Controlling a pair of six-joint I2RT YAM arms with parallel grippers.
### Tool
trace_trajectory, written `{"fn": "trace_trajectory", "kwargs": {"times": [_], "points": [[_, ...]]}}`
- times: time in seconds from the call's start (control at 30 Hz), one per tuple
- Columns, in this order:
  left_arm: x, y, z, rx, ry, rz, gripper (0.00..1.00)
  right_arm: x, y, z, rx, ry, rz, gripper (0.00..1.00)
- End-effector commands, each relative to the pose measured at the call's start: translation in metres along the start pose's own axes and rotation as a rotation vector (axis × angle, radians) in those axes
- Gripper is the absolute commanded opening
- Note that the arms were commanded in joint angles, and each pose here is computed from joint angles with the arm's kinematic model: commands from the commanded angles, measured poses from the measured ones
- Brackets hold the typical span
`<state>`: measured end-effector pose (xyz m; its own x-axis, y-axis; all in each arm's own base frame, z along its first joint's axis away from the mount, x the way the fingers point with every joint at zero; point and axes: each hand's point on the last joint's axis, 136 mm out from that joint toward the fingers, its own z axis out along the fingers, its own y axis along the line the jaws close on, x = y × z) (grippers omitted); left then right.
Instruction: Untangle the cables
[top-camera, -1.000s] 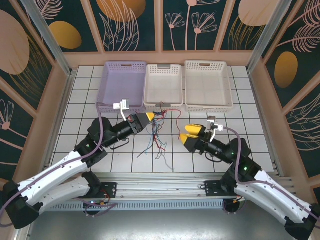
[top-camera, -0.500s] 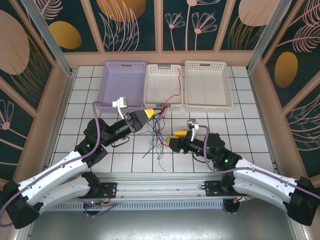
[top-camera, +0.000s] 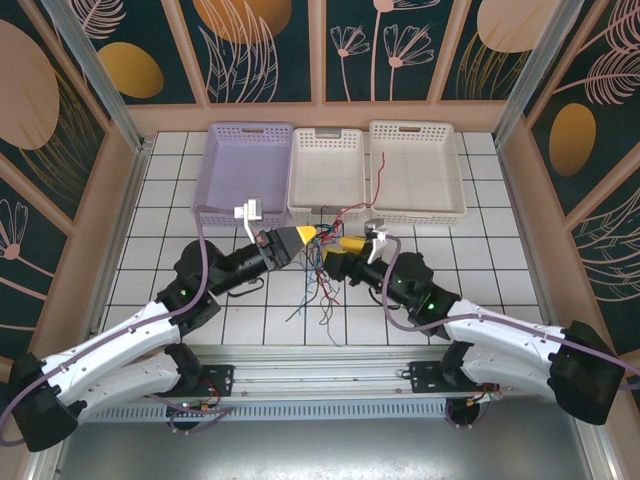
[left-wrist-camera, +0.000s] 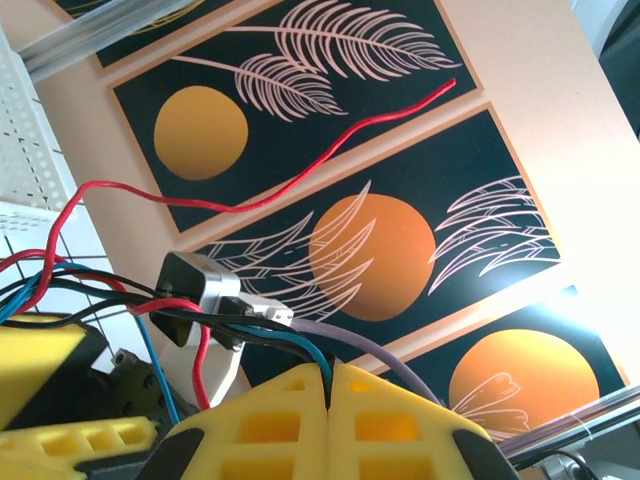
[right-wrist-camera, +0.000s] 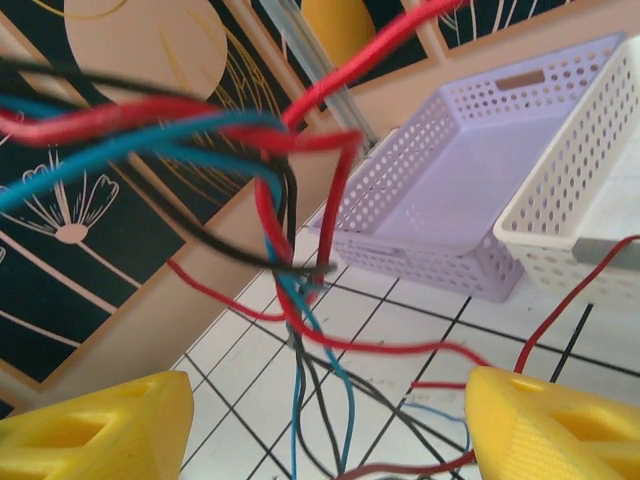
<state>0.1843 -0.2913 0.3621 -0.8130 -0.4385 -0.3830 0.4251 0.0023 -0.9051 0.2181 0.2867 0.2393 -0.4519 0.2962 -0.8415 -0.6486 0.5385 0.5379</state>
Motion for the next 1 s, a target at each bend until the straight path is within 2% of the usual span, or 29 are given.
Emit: {"fn": "trace_trajectory", "kwargs": {"times": [0.0, 0.2, 0.3, 0.43, 0.5, 0.63, 0.77, 0.87, 0.97], "points": [[0.003, -0.014, 0.002, 0.07, 0.01, 0.005, 0.0, -0.033, 0.015, 0.006, -0.025, -0.114, -0.034, 0.72], [0.006, -0.022, 0.004, 0.095, 0.025, 0.014, 0.0, -0.033, 0.016, 0.019, -0.03, -0.113, -0.049, 0.69], [0.007, -0.024, 0.003, 0.099, 0.028, 0.016, 0.0, -0.036, 0.017, 0.019, -0.033, -0.121, -0.05, 0.56], [0.005, -0.028, -0.002, 0.091, 0.015, 0.041, 0.0, -0.035, 0.012, 0.014, -0.008, -0.124, -0.052, 0.32], [0.004, -0.029, -0.003, 0.09, 0.012, 0.047, 0.0, -0.035, 0.01, 0.01, -0.004, -0.127, -0.052, 0.23], [0.005, -0.028, -0.004, 0.086, 0.018, 0.05, 0.0, -0.035, 0.011, 0.003, -0.013, -0.123, -0.051, 0.0], [0.006, -0.029, -0.003, 0.083, 0.023, 0.056, 0.0, -0.039, 0.016, -0.005, -0.046, -0.129, -0.039, 0.0], [0.006, -0.031, -0.004, 0.077, 0.032, 0.076, 0.12, -0.04, 0.019, -0.011, -0.059, -0.13, -0.034, 0.0], [0.006, -0.032, -0.007, 0.044, 0.04, 0.116, 0.53, -0.037, 0.023, -0.016, -0.097, -0.109, -0.028, 0.0]]}}
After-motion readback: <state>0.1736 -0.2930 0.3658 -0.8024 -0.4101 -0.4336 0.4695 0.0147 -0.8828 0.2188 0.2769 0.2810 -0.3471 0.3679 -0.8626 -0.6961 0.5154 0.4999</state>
